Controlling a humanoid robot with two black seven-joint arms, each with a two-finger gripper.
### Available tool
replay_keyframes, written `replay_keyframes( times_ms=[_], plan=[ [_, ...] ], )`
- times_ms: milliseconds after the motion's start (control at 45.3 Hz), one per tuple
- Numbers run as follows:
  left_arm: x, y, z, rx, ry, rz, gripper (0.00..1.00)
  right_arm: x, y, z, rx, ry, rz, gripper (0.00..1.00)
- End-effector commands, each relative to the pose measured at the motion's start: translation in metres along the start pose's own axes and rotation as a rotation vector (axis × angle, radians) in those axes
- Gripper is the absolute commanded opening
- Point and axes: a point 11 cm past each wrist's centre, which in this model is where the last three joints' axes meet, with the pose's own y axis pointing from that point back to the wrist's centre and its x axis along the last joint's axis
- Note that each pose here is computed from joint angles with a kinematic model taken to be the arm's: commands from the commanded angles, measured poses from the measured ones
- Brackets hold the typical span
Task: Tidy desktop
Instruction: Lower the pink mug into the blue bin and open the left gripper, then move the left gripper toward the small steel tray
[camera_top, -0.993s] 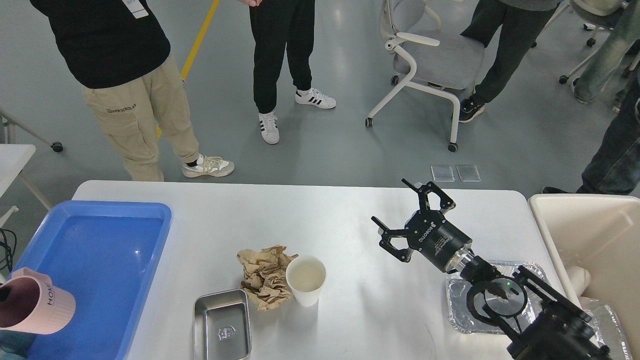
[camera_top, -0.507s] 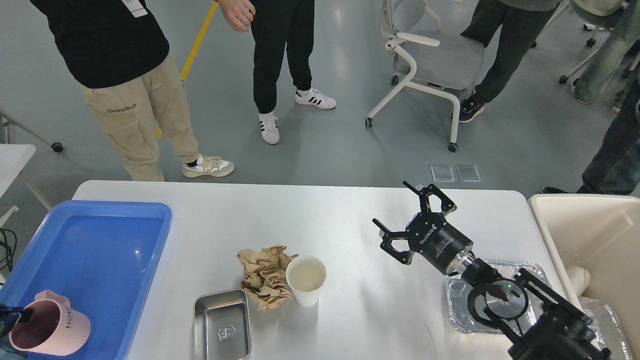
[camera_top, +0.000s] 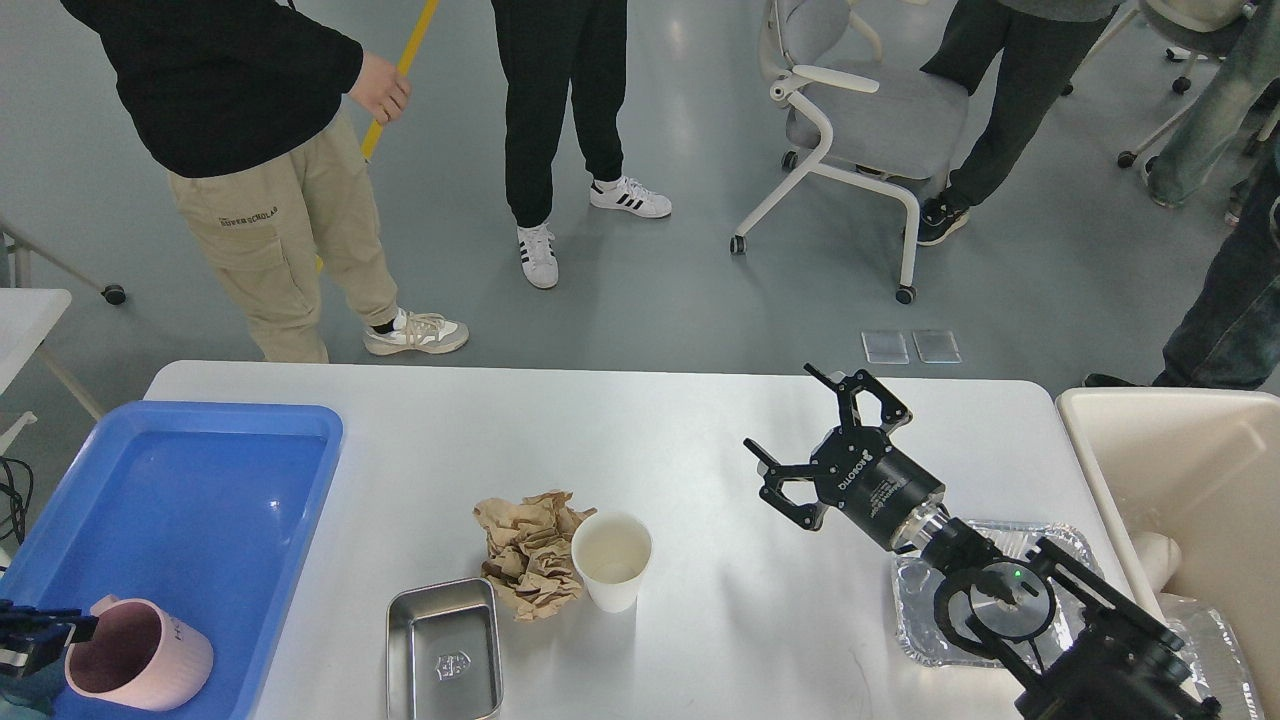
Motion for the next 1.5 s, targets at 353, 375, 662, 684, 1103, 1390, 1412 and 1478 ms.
replay_keyframes(
  times_ms=[353,375,662,684,1103,1390,1412,1478],
  plan=[
    [0.063,0.033,0.010,0.006,0.369,0.223,0.96,-0.003,-0.004,-0.002,-0.003,0.007,-0.009,1.00],
    [0.070,0.034,0.009,0.007,0.412,0.246,0.97,-0.003,-0.004,-0.002,-0.003,0.007,-0.009,1.00],
    [0.119,0.025,0.027,-0.145,0.820,0.418,0.97,-0.004,-0.005,0.001,-0.012,0.020,-0.009,1.00],
    [0.121,0.022,0.031,-0.164,0.839,0.420,0.97,-0.004,-0.005,0.001,-0.012,0.019,-0.010,1.00],
    [0.128,-0.009,0.109,-0.490,1.271,0.420,0.97,-0.001,-0.002,0.008,-0.030,0.031,0.002,1.00],
    [0.114,0.032,0.121,-0.454,1.319,0.472,0.97,-0.001,-0.003,0.009,-0.034,0.036,0.002,1.00],
    [0.112,0.036,0.119,-0.444,1.320,0.478,0.97,-0.001,-0.003,0.009,-0.035,0.039,0.002,1.00],
    [0.109,0.046,0.116,-0.429,1.319,0.492,0.97,-0.001,-0.003,0.010,-0.039,0.046,0.002,1.00]
  ],
)
